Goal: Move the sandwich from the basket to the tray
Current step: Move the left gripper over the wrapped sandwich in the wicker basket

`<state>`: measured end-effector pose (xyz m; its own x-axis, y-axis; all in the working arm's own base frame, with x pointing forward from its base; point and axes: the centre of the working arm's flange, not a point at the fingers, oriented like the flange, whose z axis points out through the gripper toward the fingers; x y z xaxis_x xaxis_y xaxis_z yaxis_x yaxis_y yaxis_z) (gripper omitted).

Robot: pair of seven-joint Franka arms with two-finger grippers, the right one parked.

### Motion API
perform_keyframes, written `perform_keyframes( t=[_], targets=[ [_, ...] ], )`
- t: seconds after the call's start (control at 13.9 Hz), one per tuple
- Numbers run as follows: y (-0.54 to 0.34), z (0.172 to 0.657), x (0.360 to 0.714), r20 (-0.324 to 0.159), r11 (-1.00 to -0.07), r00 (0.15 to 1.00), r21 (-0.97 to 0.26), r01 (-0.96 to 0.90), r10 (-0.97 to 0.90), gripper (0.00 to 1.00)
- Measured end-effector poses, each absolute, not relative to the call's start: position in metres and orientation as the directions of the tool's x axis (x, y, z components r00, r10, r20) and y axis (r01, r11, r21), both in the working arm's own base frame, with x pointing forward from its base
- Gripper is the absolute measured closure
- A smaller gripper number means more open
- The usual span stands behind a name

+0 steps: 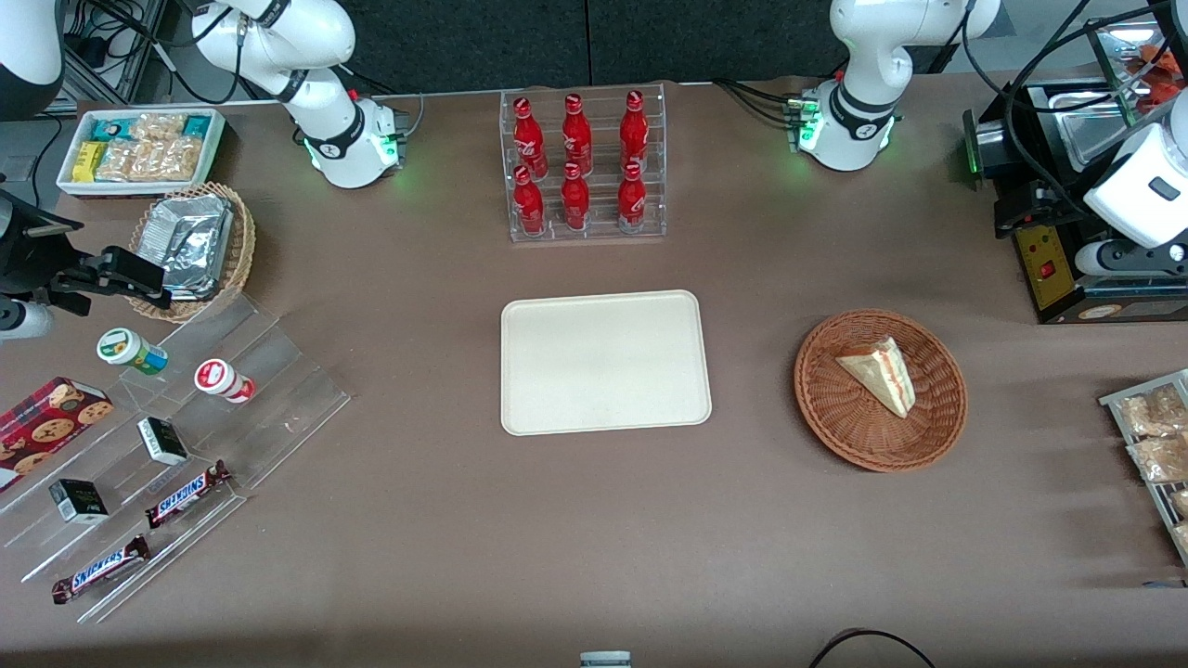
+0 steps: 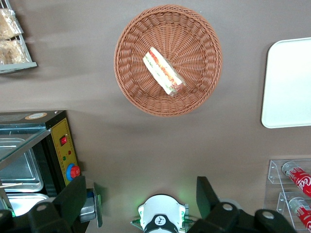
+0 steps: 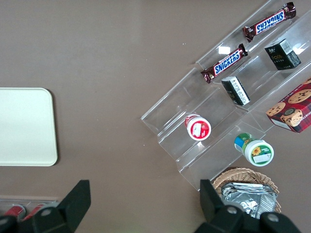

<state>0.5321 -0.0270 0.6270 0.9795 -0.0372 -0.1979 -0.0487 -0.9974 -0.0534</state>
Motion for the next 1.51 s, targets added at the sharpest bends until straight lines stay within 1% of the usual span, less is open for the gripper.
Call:
perform_keyframes(
  t=[0.22,0.43,0.65,0.94,1.15,1.37,1.51],
  targets=[
    [-0.026,0.623,0.535,-0.202,-0.997,0.979,-0.054,-0.049,-0.037,0.0],
    [-0.026,0.6,0.546,-0.233,-0.997,0.972,-0.054,-0.05,-0.036,0.0],
    [-0.022,0.558,0.561,-0.248,-0.998,0.969,-0.056,-0.038,-0.023,0.0],
    [-0.022,0.487,0.563,-0.249,-0.989,0.959,-0.095,0.113,0.134,0.0],
    [-0.029,0.442,0.559,-0.215,-0.951,0.929,-0.132,0.278,0.301,0.0],
    [-0.043,0.401,0.552,-0.154,-0.886,0.875,-0.15,0.439,0.46,0.0],
    [-0.055,0.379,0.546,-0.12,-0.859,0.852,-0.143,0.492,0.509,0.0]
  ],
)
